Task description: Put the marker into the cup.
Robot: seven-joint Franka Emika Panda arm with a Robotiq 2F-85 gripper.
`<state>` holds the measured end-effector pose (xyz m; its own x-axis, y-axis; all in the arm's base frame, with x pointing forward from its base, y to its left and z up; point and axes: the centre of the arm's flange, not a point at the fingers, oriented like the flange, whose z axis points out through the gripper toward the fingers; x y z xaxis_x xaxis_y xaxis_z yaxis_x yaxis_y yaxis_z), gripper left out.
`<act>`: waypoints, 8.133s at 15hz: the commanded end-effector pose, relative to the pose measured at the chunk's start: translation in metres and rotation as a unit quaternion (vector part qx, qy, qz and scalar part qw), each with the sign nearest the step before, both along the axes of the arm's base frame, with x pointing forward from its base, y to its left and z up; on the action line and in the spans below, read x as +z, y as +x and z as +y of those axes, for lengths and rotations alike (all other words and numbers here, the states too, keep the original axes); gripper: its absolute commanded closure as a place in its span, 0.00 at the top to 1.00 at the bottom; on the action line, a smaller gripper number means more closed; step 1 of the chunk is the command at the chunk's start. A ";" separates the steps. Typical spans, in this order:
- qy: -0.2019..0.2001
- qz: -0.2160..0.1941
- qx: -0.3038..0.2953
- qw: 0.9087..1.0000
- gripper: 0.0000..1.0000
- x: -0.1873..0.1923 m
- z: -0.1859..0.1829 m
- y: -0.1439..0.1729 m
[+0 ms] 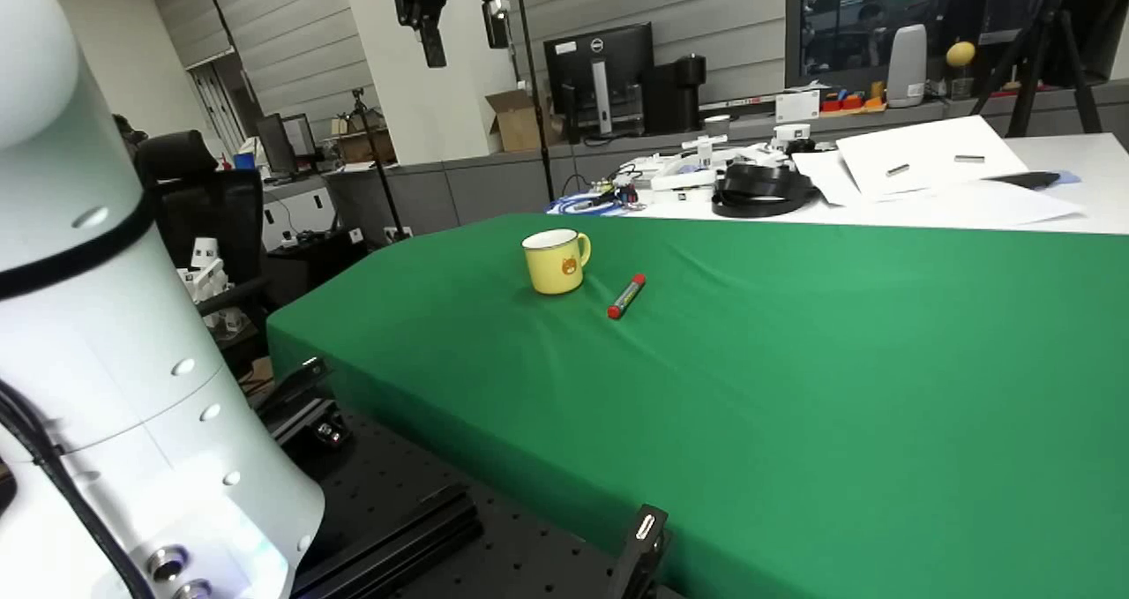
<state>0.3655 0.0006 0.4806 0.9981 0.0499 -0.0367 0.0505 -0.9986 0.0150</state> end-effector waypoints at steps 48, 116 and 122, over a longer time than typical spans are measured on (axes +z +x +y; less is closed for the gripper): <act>0.011 0.007 0.087 0.996 1.00 -0.240 -0.040 0.171; 0.090 0.117 -0.026 0.989 0.05 -0.287 -0.076 0.182; 0.095 0.234 -0.042 0.967 0.05 -0.241 -0.074 0.219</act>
<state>0.5527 -0.0736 0.2216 0.9148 0.0538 -0.4003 -0.0226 -0.9827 -0.1839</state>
